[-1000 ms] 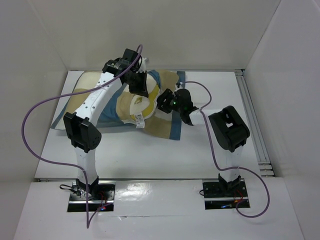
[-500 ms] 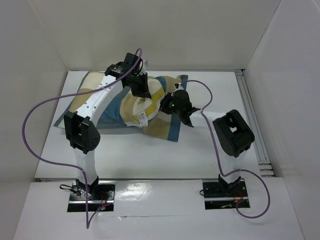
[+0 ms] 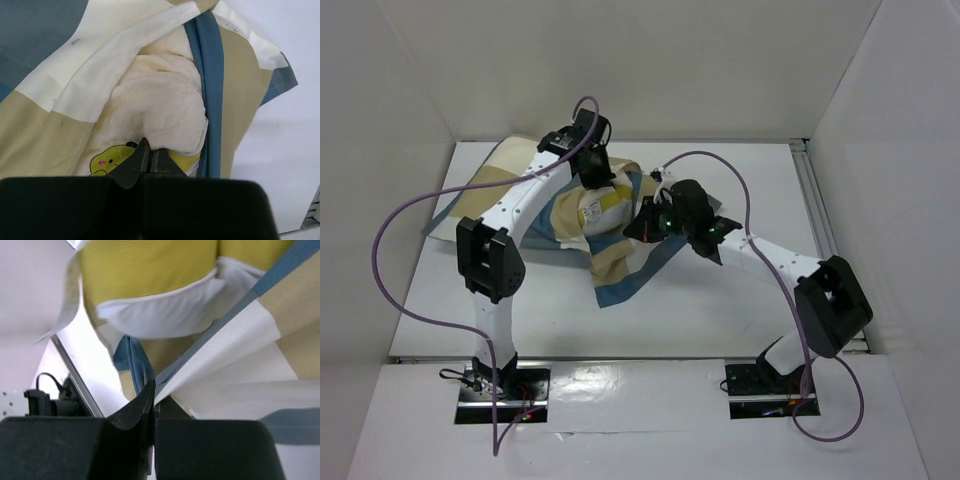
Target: Put the pillow into the pillowcase
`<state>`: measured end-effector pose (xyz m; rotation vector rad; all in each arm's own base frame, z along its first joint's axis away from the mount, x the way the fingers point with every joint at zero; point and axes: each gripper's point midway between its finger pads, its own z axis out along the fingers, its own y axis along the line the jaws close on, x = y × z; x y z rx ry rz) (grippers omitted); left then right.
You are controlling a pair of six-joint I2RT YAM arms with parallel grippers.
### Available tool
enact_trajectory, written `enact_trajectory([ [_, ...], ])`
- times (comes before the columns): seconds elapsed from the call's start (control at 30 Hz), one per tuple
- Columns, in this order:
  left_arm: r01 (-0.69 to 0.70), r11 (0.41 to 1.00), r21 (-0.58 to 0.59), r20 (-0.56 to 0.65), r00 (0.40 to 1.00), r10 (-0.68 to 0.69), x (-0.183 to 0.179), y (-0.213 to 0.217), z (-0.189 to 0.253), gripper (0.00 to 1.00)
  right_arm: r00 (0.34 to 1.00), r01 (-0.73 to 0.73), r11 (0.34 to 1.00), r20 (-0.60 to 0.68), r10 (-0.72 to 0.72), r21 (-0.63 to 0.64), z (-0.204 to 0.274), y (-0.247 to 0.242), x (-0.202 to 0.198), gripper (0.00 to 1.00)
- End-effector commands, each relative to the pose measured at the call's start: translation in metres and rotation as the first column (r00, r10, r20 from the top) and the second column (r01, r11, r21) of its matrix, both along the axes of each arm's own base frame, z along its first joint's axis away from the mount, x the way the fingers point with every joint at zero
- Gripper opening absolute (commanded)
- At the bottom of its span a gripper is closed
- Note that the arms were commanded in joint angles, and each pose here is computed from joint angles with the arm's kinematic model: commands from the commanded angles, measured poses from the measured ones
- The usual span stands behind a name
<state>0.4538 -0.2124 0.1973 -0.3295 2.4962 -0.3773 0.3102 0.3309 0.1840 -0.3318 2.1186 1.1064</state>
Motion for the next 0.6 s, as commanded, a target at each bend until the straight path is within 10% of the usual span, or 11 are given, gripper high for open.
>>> enact_trajectory([
  [0.0, -0.148, 0.988, 0.038, 0.153, 0.978, 0.14, 0.05, 0.012, -0.005, 0.0, 0.974, -0.223, 0.974, 0.056, 0.221, 0.038, 0.034, 0.006, -0.055, 0.0],
  [0.4, -0.016, 0.991, 0.133, -0.029, 0.999, 0.02, -0.015, -0.032, -0.121, 0.0, 0.901, -0.285, 0.933, 0.393, 0.184, 0.218, 0.199, -0.009, -0.063, 0.0],
  [0.57, 0.079, 0.99, 0.115, -0.028, 0.997, -0.076, -0.037, -0.051, -0.1, 0.0, 0.963, -0.067, 0.993, 0.266, 0.038, 0.102, 0.131, -0.037, -0.025, 0.0],
])
